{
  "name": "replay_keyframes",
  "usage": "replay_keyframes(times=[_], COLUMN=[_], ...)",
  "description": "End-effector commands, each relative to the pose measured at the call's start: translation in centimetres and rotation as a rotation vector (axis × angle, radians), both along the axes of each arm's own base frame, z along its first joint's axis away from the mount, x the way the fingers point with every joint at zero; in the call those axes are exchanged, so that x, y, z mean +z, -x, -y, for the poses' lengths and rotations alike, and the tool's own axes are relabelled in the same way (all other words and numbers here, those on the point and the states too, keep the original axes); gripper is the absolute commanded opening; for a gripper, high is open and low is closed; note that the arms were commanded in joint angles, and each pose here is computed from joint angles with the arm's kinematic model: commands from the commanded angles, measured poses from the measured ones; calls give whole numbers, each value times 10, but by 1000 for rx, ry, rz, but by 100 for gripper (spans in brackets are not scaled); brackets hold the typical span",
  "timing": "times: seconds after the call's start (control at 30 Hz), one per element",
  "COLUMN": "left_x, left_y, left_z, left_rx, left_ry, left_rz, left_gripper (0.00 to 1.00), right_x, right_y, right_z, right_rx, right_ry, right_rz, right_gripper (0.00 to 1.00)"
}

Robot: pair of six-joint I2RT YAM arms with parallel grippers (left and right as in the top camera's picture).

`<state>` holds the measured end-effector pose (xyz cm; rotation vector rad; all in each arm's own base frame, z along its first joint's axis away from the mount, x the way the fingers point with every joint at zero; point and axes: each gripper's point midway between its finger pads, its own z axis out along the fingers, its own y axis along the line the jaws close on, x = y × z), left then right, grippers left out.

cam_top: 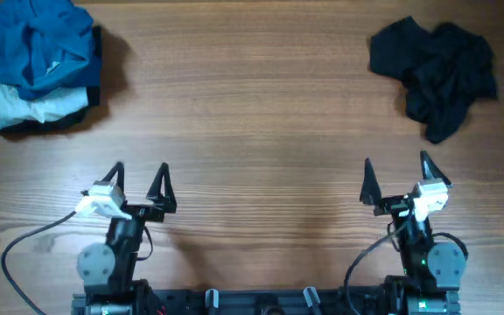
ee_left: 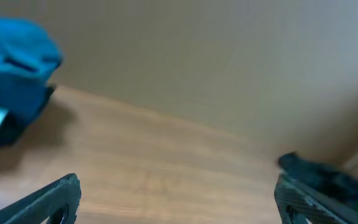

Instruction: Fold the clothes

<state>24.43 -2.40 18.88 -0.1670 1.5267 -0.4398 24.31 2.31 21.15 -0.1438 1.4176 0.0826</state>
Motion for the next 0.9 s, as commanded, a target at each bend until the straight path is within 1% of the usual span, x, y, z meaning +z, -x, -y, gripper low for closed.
replay_keyframes(times=[0.0, 0.17, 0.3, 0.43, 0.5, 0.53, 0.57, 0.67, 0.73, 0.8, 0.83, 0.87], left_x=[26, 59, 95, 126, 134, 136, 137, 132, 127, 119, 109, 103], left_y=[12, 15, 2, -37, -61, -78, -90, -115, -131, -142, -149, -152], left_z=[33, 40, 44, 55, 62, 65, 68, 80, 96, 105, 111, 115], left_rx=[-199, -238, -273, -361, -416, -442, -463, -518, -563, -558, -536, -520], left_ry=[-11, -14, -10, 11, 37, 56, 52, 5, -47, -85, -131, -149], left_rz=[113, 139, 92, -64, -166, -237, -281, -380, -444, -514, -583, -630], left_gripper=[100, 100, 100, 100, 100, 100, 100, 100, 100, 100, 100, 100], right_x=[22, 66, 111, 143, 153, 155, 156, 151, 145, 141, 137, 132], right_y=[9, 15, 2, -34, -62, -80, -93, -120, -135, -145, -154, -157], right_z=[-20, -21, -28, -39, -44, -44, -45, -46, -53, -58, -61, -64], right_rx=[117, 126, 170, 244, 281, 288, 293, 306, 367, 406, 427, 446], right_ry=[8, 2, 13, 8, -7, -21, -31, -43, 16, 16, 2, -22], right_rz=[87, 138, 98, -36, -153, -239, -297, -450, -536, -585, -606, -624], right_gripper=[100, 100, 100, 100, 100, 100, 100, 100, 100, 100, 100, 100])
